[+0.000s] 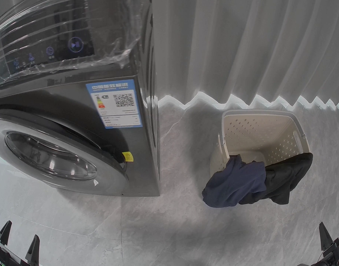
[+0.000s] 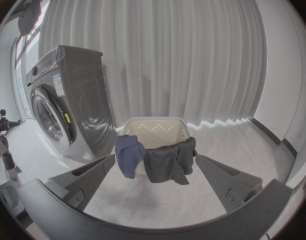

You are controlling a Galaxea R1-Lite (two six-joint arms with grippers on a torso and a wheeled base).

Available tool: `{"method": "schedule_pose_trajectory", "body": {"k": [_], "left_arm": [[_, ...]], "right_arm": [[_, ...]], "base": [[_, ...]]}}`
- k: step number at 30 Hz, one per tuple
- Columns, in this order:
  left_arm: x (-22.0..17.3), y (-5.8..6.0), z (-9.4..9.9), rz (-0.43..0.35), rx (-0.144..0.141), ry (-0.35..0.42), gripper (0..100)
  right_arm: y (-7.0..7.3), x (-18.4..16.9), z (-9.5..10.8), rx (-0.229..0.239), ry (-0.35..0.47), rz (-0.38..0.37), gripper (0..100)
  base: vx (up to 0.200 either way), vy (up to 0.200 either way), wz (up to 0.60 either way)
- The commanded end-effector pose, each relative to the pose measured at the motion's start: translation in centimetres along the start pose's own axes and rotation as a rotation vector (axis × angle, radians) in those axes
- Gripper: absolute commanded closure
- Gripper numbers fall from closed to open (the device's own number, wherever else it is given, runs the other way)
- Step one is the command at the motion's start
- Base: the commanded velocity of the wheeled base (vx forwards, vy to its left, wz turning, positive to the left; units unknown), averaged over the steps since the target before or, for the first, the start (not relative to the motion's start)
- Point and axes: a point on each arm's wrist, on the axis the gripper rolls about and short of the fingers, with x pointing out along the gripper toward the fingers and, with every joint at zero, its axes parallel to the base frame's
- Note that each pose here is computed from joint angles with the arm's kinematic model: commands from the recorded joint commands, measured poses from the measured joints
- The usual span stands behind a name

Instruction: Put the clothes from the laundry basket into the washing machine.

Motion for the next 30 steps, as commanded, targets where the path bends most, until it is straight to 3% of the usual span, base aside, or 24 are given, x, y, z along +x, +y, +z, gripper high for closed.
{"method": "schedule_pose_trajectory", "body": {"k": [1, 30], "left_arm": [[0.0, 0.01, -0.5, 0.0, 0.0, -0.001, 0], [0.0, 0.01, -0.5, 0.0, 0.0, -0.001, 0]], "right_arm": [[0.0, 0.01, -0.54, -0.001, 0.003, 0.0, 0], [0.0, 0.01, -0.54, -0.001, 0.003, 0.0, 0]], "base": [[0.0, 0.2, 0.0], [0.0, 0.2, 0.0]]}}
